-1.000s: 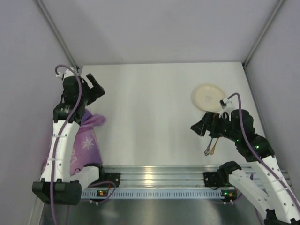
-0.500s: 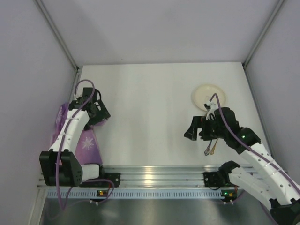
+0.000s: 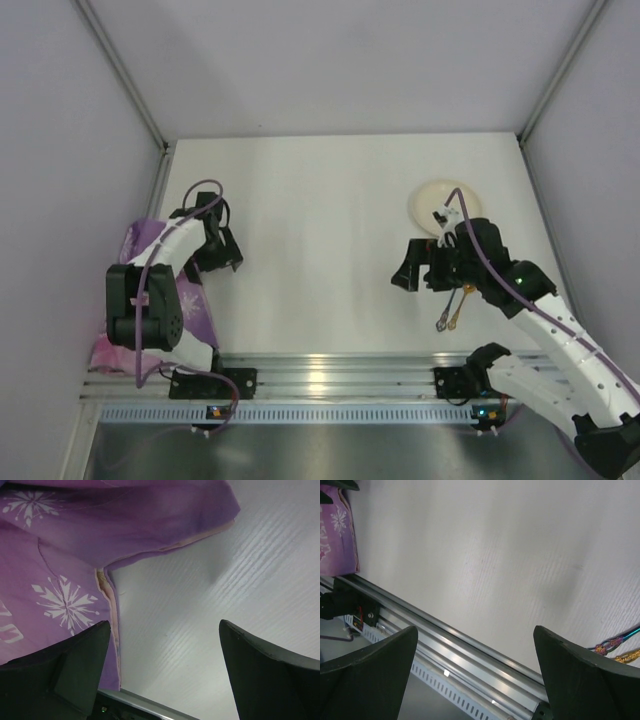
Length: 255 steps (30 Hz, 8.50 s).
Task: Set the dinner table for one person
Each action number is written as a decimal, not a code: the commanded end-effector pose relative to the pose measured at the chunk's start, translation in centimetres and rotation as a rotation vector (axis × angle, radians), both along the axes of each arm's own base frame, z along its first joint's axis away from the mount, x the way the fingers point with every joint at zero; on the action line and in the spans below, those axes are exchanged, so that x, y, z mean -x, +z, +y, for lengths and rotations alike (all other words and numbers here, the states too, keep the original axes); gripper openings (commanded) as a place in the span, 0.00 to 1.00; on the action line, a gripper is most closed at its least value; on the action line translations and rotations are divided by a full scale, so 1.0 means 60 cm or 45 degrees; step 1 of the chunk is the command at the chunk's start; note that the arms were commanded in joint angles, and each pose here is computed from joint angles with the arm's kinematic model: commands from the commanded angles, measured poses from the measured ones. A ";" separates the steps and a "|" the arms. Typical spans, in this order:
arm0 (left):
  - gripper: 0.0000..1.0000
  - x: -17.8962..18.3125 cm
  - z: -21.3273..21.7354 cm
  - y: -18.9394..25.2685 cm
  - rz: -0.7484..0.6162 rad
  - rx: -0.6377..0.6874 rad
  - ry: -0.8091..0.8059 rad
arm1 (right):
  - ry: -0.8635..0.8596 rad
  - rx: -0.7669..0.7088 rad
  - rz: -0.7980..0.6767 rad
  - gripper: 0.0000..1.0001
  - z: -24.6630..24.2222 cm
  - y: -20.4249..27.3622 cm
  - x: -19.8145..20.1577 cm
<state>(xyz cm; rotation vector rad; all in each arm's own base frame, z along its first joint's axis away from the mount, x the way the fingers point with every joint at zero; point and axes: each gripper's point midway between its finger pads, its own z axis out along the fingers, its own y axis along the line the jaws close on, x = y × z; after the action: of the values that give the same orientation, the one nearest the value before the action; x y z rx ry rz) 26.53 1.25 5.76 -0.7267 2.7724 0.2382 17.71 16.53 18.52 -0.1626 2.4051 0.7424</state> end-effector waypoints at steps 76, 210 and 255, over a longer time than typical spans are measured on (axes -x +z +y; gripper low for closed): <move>0.43 -0.225 -0.770 0.021 -0.261 0.869 -0.386 | -0.242 0.201 -0.159 1.00 -0.115 0.087 0.044; 0.98 -0.071 -0.186 0.161 -0.490 0.320 -0.276 | -1.062 0.429 0.742 0.03 -0.372 -0.266 -0.412; 0.98 0.097 -0.103 0.305 -0.745 0.260 -0.114 | -0.076 0.218 0.413 0.00 0.248 -0.173 -0.186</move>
<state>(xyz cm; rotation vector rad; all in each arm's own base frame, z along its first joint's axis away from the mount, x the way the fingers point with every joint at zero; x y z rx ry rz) 22.38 -5.80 24.77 -0.5635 2.2457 -0.2863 27.02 30.65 8.30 -0.0646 2.8461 0.5750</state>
